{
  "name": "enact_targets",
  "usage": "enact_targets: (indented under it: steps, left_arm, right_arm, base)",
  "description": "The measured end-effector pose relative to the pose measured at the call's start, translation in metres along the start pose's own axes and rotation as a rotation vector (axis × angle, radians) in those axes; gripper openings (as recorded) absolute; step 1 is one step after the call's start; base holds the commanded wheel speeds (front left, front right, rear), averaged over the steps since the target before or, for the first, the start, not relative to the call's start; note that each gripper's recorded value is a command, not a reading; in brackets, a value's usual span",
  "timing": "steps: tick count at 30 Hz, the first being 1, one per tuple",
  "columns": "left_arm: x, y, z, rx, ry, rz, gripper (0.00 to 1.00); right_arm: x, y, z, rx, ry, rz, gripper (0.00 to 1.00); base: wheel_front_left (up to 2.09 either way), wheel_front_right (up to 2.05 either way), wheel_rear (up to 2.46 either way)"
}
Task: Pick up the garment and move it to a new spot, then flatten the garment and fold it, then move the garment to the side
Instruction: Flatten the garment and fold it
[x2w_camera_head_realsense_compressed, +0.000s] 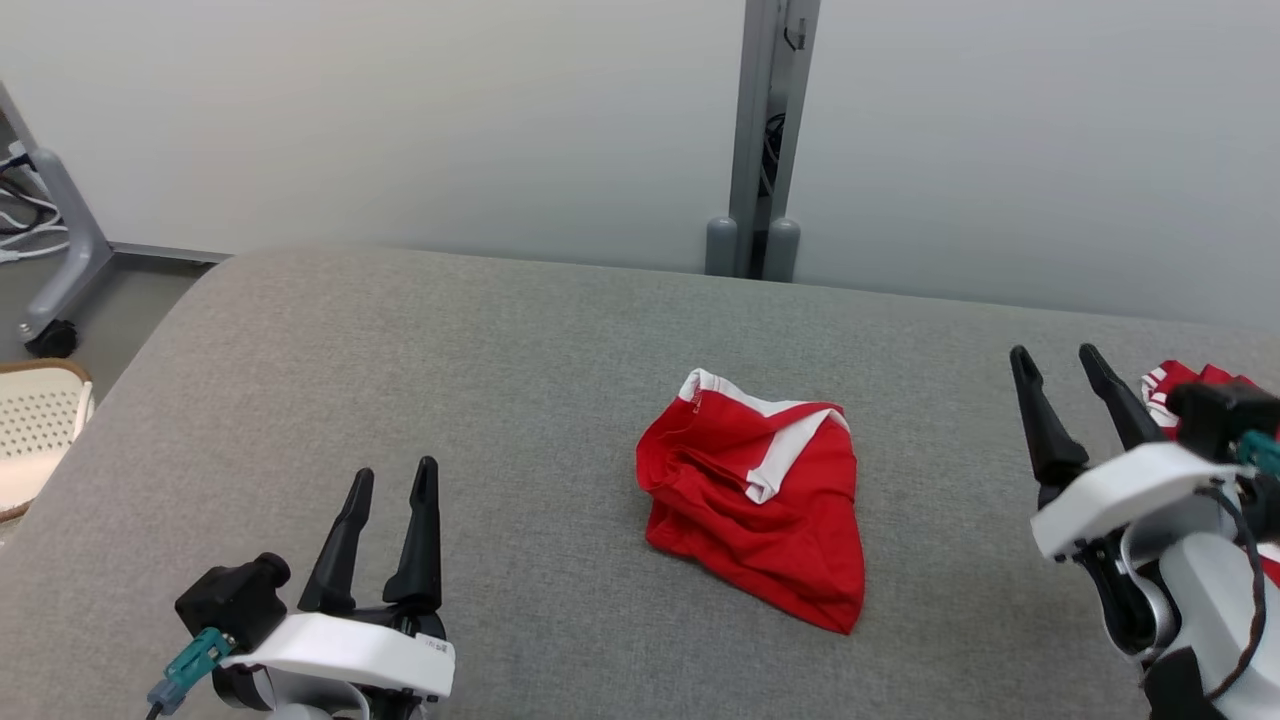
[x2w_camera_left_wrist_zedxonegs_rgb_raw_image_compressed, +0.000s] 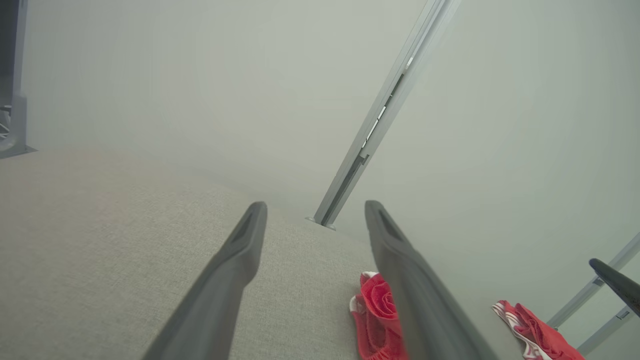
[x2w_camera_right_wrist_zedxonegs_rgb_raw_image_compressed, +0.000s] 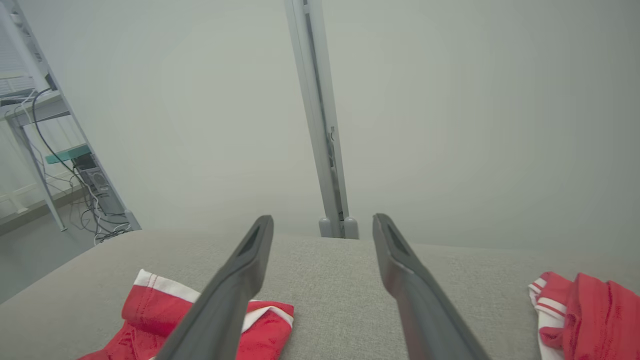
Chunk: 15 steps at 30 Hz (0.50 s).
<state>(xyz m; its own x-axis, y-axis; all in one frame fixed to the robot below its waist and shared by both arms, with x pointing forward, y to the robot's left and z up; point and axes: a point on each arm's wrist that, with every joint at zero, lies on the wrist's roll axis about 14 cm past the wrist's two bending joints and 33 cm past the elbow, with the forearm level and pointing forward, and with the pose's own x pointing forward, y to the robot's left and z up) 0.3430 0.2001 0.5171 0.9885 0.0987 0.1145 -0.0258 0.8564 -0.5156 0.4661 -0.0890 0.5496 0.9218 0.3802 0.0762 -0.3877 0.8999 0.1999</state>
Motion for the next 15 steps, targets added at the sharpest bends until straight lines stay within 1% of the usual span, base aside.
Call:
enact_targets:
  steps: [3,4,8,11,15]
  left_arm:
    - [0.003,-0.006,-0.003,0.009,0.008,-0.019,1.00]
    - [0.004,-0.008,-0.003,0.009,0.008,-0.026,1.00]
    - [0.007,-0.015,-0.008,0.020,0.022,-0.048,1.00]
    - [0.005,-0.016,-0.013,0.020,0.037,-0.052,1.00]
    - [0.005,-0.017,-0.015,0.020,0.043,-0.056,1.00]
  right_arm:
    - [-0.023,-0.013,-0.006,-0.032,-0.016,-0.049,1.00]
    - [-0.031,-0.017,-0.009,-0.028,-0.021,-0.069,1.00]
    - [-0.056,-0.018,-0.029,-0.036,0.005,-0.107,1.00]
    - [-0.065,-0.019,-0.035,-0.047,0.014,-0.122,1.00]
    - [-0.066,-0.017,-0.035,-0.051,0.010,-0.120,1.00]
  base:
    - [0.00,0.00,0.00]
    - [0.00,0.00,0.00]
    - [0.00,0.00,0.00]
    - [0.00,0.00,0.00]
    - [0.00,0.00,0.00]
